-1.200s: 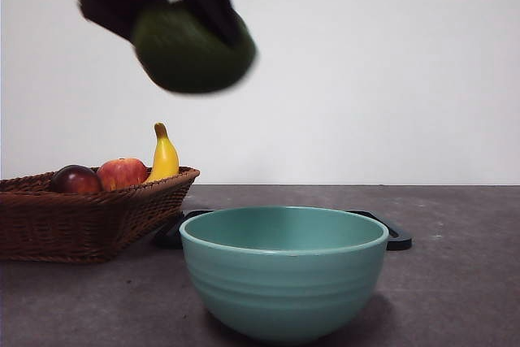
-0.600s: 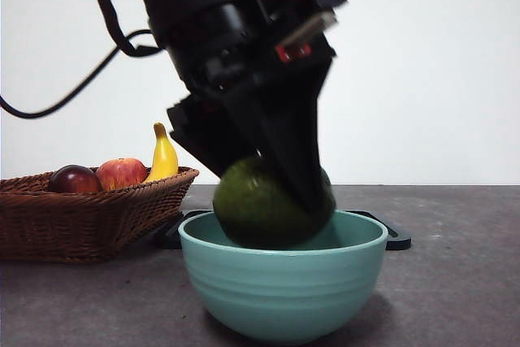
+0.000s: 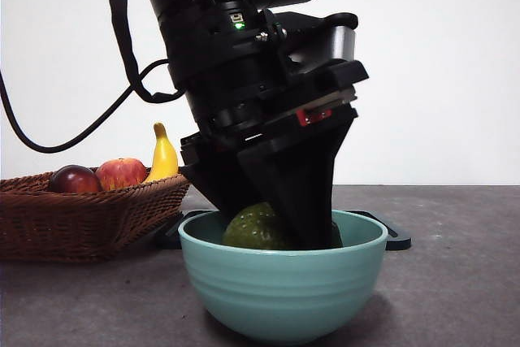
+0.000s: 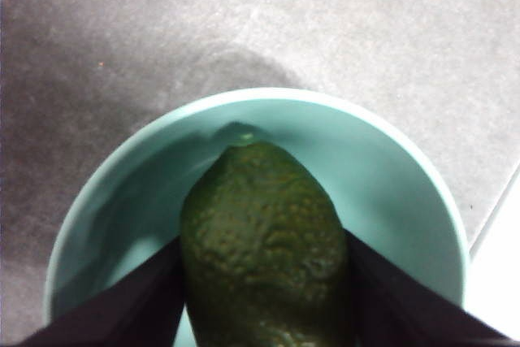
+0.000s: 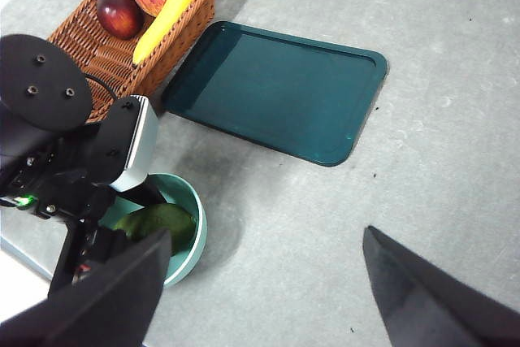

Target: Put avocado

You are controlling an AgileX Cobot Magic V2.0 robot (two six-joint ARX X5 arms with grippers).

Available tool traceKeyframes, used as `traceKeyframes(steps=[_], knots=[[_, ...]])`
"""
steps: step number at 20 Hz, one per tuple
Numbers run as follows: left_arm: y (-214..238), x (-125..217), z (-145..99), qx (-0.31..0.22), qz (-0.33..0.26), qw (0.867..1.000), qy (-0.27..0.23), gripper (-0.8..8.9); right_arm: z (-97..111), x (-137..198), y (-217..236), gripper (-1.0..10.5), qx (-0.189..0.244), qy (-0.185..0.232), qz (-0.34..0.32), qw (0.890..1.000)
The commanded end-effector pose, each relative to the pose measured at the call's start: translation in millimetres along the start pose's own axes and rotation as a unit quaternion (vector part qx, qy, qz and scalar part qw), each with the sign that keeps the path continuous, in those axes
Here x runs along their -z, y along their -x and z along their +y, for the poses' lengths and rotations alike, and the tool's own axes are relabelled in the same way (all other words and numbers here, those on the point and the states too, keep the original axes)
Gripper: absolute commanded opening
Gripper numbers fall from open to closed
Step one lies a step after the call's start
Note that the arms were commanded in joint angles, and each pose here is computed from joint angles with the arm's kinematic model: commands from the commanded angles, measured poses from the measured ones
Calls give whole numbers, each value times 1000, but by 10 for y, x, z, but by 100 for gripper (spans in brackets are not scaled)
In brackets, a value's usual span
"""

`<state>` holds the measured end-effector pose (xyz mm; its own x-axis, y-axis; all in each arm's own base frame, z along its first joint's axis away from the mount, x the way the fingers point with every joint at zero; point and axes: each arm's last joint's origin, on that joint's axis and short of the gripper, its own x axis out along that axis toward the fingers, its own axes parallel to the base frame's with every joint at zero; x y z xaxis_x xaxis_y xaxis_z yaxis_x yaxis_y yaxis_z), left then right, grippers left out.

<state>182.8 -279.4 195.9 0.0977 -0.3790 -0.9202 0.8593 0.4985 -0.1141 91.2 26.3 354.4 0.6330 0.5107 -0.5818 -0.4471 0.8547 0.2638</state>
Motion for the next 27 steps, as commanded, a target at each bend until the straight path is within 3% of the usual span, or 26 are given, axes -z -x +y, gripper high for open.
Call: traceKeyframes(steps=[1,7,13,17,21,24,27], knots=[[-32,-34,-45,3,0,1000,-15,320,20,-38,34,380,-2,0,-8,1000],[13,-29,-49,3,-1,1000,-4,319,20,-38,34,380,-2,-1,-8,1000],[676,-34,13,-7,-106,994,18,320,20,-38,34,379,-2,0,-8,1000],[1324,115,208,-34,-203,976,66,319,20,-39,33,380,-3,0,-8,1000],[1928,416,422,-78,-291,945,128,314,1,-63,-19,379,-9,-5,2,1000],[2218,696,478,-108,-313,930,159,311,-18,-90,-79,380,-21,-10,14,1000],[2341,961,470,-113,-308,929,173,311,-42,-130,-154,380,-24,-12,23,999]])
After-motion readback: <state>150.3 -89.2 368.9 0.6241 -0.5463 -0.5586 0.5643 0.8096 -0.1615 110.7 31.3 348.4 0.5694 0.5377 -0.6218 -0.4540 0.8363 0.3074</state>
